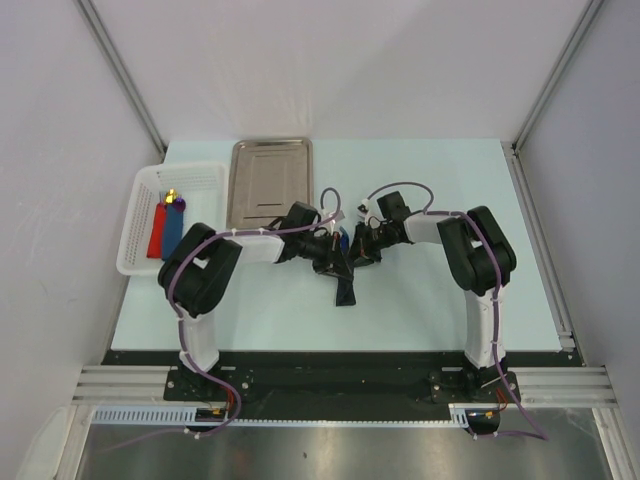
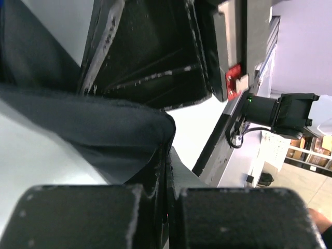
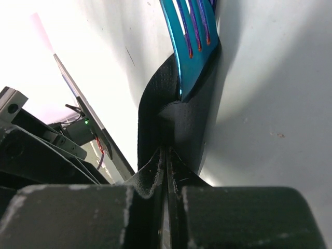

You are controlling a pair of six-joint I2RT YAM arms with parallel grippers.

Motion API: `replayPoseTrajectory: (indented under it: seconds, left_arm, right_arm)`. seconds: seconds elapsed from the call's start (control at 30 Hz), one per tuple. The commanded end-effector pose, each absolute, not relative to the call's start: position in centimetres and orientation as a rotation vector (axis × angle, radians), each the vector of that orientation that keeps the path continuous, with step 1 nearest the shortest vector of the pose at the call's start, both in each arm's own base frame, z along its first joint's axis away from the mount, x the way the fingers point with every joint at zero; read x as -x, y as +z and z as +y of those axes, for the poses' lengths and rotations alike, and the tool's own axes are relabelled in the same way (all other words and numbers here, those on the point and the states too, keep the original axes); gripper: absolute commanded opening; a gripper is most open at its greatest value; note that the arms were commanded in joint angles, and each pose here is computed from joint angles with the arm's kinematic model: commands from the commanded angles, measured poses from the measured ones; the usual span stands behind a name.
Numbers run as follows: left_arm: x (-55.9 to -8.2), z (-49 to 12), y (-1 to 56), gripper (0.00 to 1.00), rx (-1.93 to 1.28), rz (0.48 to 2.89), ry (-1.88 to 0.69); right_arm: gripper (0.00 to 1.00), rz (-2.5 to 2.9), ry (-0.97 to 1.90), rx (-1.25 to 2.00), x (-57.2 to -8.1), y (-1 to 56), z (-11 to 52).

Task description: Place the utensils on the paper napkin and roll it up

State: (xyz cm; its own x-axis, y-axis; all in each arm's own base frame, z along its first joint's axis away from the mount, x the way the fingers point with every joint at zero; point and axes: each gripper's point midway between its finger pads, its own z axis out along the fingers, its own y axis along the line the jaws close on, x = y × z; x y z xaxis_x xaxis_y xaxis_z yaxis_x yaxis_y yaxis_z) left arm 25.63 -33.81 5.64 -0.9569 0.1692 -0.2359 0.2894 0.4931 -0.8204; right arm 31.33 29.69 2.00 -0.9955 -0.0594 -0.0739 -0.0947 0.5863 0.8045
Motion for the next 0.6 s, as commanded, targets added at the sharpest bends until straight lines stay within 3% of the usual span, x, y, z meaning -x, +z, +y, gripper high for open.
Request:
replayPoseTrajectory:
  seconds: [0.0, 0.3, 0.43, 0.57]
  left_arm:
    - [-24.9, -36.1, 6.6, 0.01, -0.479, 2.558, -1.574]
    - [-24.0, -35.5, 2.2, 0.06, -0.449, 2.66, -1.523]
    - [-23.1, -34.1, 0.3, 0.3, -0.412, 2.729, -1.501]
    - [-23.0, -33.5, -0.6, 0.44, -0.402, 2.75, -1.507]
  right_arm:
    - [0.03, 2.921, 1.079, 0.077, -30.5, -4.5, 27.4]
    - [0.03, 2.907, 1.103, 0.063, -30.8, -3.9, 27.0]
    - [0.09, 2.857, 1.151, 0.133, -31.7, -1.4, 27.6]
    - [0.15, 2.827, 1.222, 0.123, -33.2, 2.0, 26.6]
